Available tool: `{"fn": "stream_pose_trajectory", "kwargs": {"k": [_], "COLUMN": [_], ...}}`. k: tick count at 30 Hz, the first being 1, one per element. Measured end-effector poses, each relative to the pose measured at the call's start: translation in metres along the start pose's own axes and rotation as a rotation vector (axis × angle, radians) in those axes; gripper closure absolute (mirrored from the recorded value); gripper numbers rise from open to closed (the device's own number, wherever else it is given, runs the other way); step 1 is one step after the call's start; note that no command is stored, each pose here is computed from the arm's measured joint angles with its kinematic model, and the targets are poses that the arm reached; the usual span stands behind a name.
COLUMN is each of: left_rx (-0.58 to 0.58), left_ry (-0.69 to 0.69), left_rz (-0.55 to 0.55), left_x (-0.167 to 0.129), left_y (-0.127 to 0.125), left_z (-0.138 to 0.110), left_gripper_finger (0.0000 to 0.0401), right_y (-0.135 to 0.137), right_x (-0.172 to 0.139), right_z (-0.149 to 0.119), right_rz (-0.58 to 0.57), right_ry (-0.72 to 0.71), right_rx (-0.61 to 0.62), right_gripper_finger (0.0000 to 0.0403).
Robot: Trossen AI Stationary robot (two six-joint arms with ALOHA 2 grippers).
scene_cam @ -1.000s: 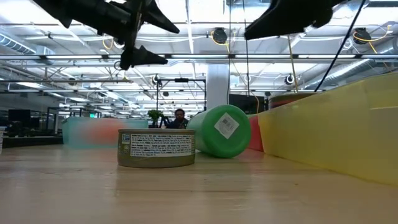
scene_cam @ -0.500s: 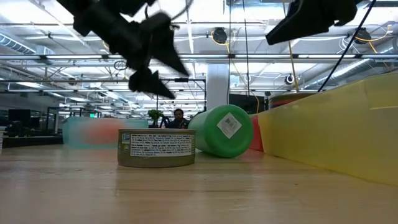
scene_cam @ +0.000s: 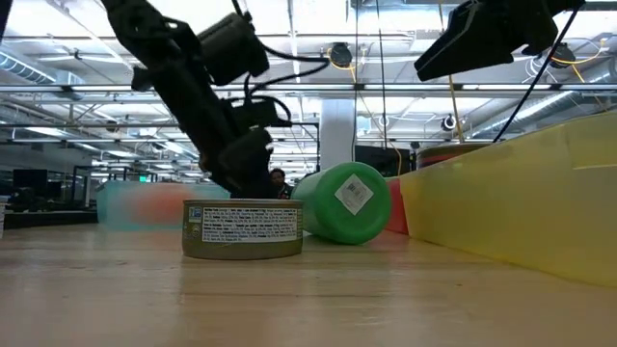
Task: Pick & Place Food Item
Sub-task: Put the green tumbler into the blue bin
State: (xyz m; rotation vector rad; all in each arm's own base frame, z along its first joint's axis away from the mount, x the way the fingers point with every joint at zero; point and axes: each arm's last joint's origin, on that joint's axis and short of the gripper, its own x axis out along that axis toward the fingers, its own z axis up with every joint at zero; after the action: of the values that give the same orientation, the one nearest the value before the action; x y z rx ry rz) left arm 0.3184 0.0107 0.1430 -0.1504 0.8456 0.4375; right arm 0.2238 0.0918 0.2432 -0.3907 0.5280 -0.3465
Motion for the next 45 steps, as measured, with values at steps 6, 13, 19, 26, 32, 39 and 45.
{"fn": "stream_pose_trajectory", "kwargs": {"k": [6, 13, 19, 26, 32, 39, 45], "left_rx": [0.068, 0.115, 0.153, 0.114, 0.101, 0.008, -0.04], "left_ry": [0.028, 0.04, 0.05, 0.022, 0.032, 0.026, -0.086], "left_rz": [0.012, 0.005, -0.035, -0.057, -0.087, -0.071, -0.04], "left_x": [0.019, 0.025, 0.025, 0.026, 0.028, 0.028, 0.002], "left_y": [-0.001, -0.005, -0.006, -0.006, 0.0, 0.006, 0.01], "left_z": [-0.009, -0.013, -0.013, -0.01, -0.008, -0.005, 0.014], "left_gripper_finger": [0.0011, 0.0032, 0.014, 0.0269, 0.0357, 0.0391, 0.0397], "right_y": [0.001, -0.002, -0.004, -0.003, -0.002, -0.002, -0.002], "right_x": [0.001, 0.003, 0.005, 0.005, 0.005, 0.005, 0.005], "right_z": [-0.003, -0.003, -0.004, -0.004, -0.004, -0.004, -0.004], "right_rz": [0.0, -0.012, -0.021, 0.022, 0.031, 0.031, 0.032], "right_ry": [0.004, 0.012, 0.018, 0.02, 0.019, 0.019, 0.02], "right_rx": [-0.008, -0.005, 0.0, 0.0, 0.001, 0.009, 0.007], "right_gripper_finger": [0.0094, 0.0094, 0.0094, 0.0094, 0.0094, 0.0094, 0.0094]}}
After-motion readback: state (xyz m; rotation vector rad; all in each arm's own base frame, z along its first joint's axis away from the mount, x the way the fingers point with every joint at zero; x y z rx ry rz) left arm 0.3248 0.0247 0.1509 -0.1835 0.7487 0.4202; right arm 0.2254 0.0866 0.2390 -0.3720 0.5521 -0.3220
